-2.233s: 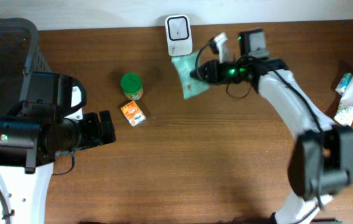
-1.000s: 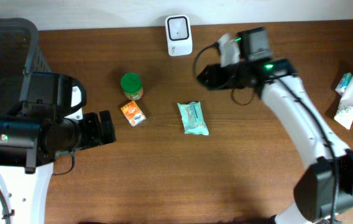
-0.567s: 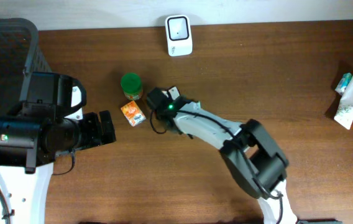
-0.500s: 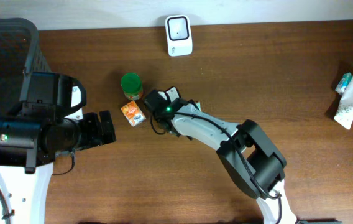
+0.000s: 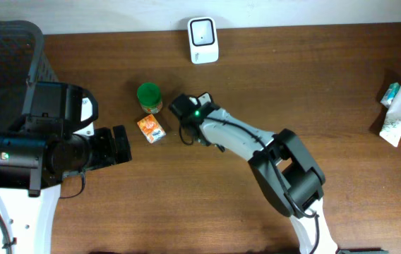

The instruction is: Scan the item barcode

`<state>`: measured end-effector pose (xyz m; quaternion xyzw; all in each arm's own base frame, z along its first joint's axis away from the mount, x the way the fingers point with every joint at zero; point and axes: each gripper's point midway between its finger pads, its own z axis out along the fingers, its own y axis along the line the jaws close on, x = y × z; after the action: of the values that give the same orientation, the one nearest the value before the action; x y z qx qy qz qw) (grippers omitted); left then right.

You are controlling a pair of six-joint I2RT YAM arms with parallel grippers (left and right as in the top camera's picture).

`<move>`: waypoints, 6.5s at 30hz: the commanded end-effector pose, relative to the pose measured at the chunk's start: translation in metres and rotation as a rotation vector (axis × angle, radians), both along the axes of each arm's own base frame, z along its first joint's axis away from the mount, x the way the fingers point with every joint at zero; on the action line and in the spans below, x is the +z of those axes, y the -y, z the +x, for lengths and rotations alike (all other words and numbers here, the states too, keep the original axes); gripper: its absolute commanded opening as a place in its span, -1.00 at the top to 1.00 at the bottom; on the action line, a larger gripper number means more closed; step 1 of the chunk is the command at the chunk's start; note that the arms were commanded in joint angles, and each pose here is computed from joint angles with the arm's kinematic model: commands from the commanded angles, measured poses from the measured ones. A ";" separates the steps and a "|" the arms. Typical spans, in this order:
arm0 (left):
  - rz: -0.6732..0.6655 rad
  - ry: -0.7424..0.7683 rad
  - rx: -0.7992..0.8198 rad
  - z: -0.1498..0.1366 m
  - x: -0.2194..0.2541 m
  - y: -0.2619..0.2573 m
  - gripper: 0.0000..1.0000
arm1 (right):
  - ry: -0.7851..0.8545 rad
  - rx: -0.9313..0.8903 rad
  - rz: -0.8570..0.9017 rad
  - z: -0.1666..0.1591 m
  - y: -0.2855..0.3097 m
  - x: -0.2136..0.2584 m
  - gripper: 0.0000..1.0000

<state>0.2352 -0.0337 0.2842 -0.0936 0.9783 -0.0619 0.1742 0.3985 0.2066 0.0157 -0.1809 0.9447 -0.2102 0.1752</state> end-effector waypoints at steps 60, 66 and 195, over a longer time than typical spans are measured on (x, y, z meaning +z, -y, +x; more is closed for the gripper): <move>0.008 0.015 -0.004 -0.001 0.003 -0.002 -0.98 | -0.654 0.046 1.921 0.065 -0.002 0.234 0.92; 0.008 0.015 -0.004 -0.001 0.003 -0.002 -0.98 | -0.638 0.071 1.920 0.066 -0.002 0.235 0.92; 0.008 0.015 -0.004 -0.001 0.003 -0.002 -0.98 | -0.382 0.056 0.866 0.050 0.068 0.096 -0.87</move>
<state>0.2351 -0.0337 0.2842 -0.0936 0.9783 -0.0619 0.1740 0.4611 0.1185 0.1088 -0.0598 0.9892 0.1147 0.0695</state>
